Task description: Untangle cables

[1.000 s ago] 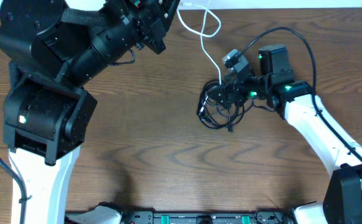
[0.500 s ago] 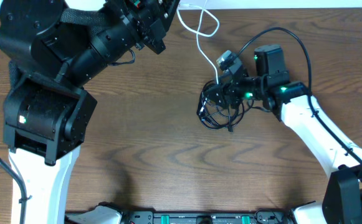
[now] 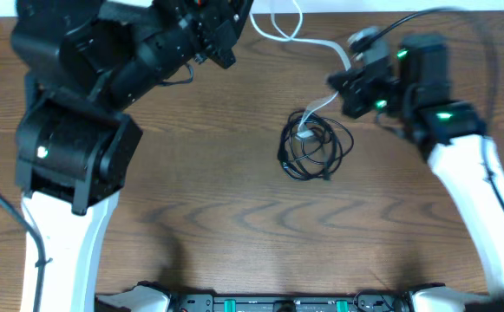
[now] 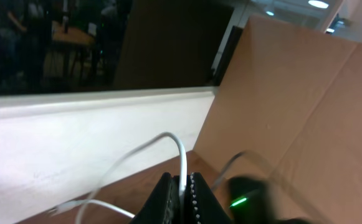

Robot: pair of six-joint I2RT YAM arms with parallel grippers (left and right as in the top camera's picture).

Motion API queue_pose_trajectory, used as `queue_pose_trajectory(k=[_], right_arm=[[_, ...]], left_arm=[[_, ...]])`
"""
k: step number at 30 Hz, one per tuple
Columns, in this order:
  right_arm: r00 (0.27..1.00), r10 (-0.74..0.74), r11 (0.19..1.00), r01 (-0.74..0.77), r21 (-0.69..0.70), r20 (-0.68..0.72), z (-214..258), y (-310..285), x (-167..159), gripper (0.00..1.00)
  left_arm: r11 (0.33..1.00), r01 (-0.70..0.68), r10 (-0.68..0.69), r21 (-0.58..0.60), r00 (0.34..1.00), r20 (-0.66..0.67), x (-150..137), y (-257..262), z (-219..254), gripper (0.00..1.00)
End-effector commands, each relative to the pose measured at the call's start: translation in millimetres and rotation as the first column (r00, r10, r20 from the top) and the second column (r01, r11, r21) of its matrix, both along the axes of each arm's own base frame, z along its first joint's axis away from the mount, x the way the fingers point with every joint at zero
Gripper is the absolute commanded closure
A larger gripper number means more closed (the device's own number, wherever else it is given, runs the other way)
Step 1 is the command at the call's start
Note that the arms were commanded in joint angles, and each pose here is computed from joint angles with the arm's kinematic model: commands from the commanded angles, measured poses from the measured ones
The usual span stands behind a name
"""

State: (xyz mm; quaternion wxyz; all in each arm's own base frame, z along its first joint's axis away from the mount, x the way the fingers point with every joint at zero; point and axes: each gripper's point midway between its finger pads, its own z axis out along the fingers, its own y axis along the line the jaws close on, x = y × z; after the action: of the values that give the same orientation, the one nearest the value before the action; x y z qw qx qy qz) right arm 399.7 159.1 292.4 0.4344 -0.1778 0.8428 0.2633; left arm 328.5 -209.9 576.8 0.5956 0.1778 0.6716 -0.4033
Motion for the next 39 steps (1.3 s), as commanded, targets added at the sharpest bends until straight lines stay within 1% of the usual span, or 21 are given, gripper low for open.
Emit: queue_pose_trajectory(k=[1,3,6,10,11,16,20,21,24,26,29,32,33,34,35,36,37,39], right_arm=[[0.992,-0.090,0.996,0.090,0.000,0.083,52.6,-20.5,-3.2,0.99],[0.992,-0.095,0.995,0.097,-0.015,0.084,62.7,-23.9,-8.6,0.99],[0.994,-0.095,0.995,0.096,-0.021,0.061,61.1,-24.4,-12.6,0.99],[0.999,-0.029,1.000,0.029,0.009,0.021,55.9,-12.9,-20.5,0.99],[1.000,-0.004,1.000,0.004,0.022,0.009,54.2,-8.8,-22.4,0.99],[0.999,-0.020,1.000,0.020,0.015,-0.031,43.7,-14.2,-19.8,0.99],[0.991,-0.094,0.995,0.096,0.017,-0.092,34.7,-37.0,-17.9,0.99],[0.974,-0.180,0.983,0.181,-0.001,-0.136,26.2,-61.1,-15.2,0.99],[0.919,-0.337,0.941,0.330,-0.068,-0.206,8.3,-102.6,-15.9,0.99],[0.875,-0.419,0.908,0.403,-0.116,-0.244,-2.4,-128.4,-20.9,0.99],[0.788,-0.539,0.842,0.505,-0.187,-0.297,-17.1,-164.1,-32.4,0.99],[0.720,-0.611,0.792,0.560,-0.244,-0.330,-27.9,-190.6,-44.3,0.99],[0.702,-0.626,0.779,0.572,-0.255,-0.339,-30.4,-197.2,-47.3,0.99],[0.684,-0.639,0.769,0.583,-0.262,-0.351,-33.1,-203.6,-50.7,0.99],[0.669,-0.650,0.759,0.593,-0.268,-0.361,-35.3,-209.2,-53.1,0.99],[0.658,-0.658,0.752,0.601,-0.272,-0.366,-36.9,-213.6,-54.5,0.98],[0.648,-0.664,0.746,0.606,-0.275,-0.373,-38.6,-216.9,-55.4,0.98],[0.634,-0.671,0.739,0.612,-0.281,-0.384,-42.4,-221.6,-56.1,0.96]], left_arm=[[1.000,0.010,-0.010,0.002,1.000,-0.008,5.0,-2.6,-1.2,0.93],[1.000,0.010,-0.010,0.010,1.000,-0.030,9.8,-4.5,-8.0,0.93],[1.000,0.016,-0.014,0.021,0.998,-0.062,16.5,-8.8,-18.6,0.93],[0.998,0.039,-0.031,0.050,0.989,-0.144,31.0,-22.3,-46.1,0.93],[0.997,0.047,-0.034,0.065,0.981,-0.189,38.8,-27.5,-61.4,0.93],[0.985,0.162,-0.135,0.064,0.942,-0.308,53.9,-52.2,-101.7,0.93],[0.970,0.235,-0.193,0.055,0.894,-0.405,70.2,-88.3,-143.4,0.93],[0.959,0.276,-0.223,0.062,0.873,-0.435,76.4,-113.7,-167.1,0.92],[0.933,0.355,-0.288,0.061,0.838,-0.463,77.6,-156.7,-200.7,0.93],[0.913,0.404,-0.328,0.057,0.811,-0.484,75.3,-187.2,-225.6,0.93],[0.889,0.456,-0.367,0.050,0.772,-0.519,69.6,-227.0,-262.4,0.93],[0.869,0.493,-0.394,0.043,0.742,-0.542,62.1,-256.3,-290.6,0.92],[0.863,0.503,-0.402,0.043,0.736,-0.544,59.1,-263.4,-296.7,0.78],[0.857,0.513,-0.407,0.045,0.728,-0.551,56.0,-269.5,-304.3,0.60],[0.851,0.523,-0.411,0.047,0.720,-0.558,52.1,-274.9,-310.3,0.36],[0.848,0.528,-0.413,0.049,0.715,-0.564,49.7,-277.9,-314.1,0.07],[0.849,0.526,-0.406,0.054,0.714,-0.571,49.1,-278.5,-317.0,0.03],[0.844,0.532,-0.405,0.070,0.717,-0.568,48.3,-277.0,-319.7,0.03]])
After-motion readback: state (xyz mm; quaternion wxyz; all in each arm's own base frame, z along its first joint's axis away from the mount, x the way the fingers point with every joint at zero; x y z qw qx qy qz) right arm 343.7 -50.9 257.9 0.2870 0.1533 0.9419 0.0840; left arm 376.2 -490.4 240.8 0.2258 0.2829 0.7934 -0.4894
